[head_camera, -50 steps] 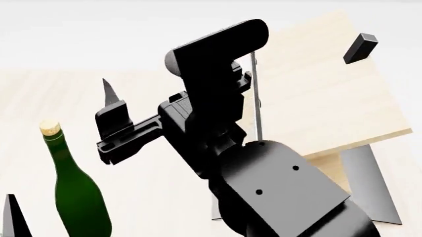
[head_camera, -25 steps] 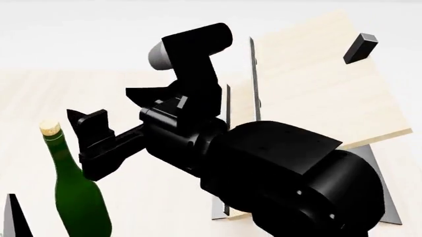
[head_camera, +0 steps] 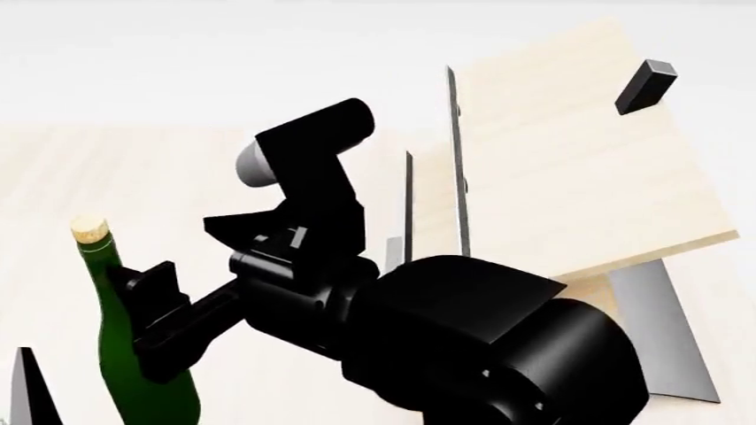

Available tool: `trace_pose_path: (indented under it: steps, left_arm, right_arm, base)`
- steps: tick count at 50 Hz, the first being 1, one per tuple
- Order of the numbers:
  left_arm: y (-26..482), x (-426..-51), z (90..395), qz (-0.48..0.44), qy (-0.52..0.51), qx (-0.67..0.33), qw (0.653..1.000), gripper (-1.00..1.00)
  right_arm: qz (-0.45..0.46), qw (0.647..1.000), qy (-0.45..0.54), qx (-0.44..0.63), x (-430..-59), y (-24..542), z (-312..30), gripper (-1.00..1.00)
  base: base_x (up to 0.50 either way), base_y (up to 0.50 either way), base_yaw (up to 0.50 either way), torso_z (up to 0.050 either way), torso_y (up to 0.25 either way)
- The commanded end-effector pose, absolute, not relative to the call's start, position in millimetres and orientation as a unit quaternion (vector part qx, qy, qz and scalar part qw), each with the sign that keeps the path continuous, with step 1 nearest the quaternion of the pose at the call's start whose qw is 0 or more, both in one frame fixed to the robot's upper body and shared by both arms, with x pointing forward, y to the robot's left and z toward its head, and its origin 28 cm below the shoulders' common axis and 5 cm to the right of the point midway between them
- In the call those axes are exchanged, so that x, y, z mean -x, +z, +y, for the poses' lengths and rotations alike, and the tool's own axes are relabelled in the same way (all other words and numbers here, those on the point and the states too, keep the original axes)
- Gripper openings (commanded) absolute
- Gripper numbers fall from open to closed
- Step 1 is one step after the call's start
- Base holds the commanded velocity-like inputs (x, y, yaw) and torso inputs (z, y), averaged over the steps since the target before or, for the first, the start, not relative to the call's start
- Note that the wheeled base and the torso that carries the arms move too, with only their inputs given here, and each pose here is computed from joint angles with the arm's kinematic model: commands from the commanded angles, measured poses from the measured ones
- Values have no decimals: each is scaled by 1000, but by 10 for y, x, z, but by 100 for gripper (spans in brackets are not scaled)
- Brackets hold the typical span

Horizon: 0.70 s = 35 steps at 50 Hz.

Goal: Put the wine bottle on the wine rack.

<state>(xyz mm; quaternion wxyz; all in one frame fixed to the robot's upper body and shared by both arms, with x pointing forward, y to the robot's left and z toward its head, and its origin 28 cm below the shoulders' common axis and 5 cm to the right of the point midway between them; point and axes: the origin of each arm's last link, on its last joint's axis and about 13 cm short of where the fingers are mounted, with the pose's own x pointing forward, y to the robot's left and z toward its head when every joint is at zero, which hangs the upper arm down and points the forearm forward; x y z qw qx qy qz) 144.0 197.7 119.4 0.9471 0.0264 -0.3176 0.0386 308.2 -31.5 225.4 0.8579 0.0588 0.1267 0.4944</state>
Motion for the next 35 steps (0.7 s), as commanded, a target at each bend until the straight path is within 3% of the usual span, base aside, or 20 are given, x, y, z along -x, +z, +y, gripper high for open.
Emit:
trace_pose_path:
  steps: [1,35]
  left_arm:
    - [1196,-1444,1975,-315,39,-26,948,100]
    - [1198,-1444,1982,-314,40,-24,948,100]
  right_arm:
    - [136,853,500,-54,-3098,2135,-257,100]
    - [114,860,496,-35,-3281,1811,127,100]
  base:
    - [0,0,0,0,0]
    - [0,0,0,0,0]
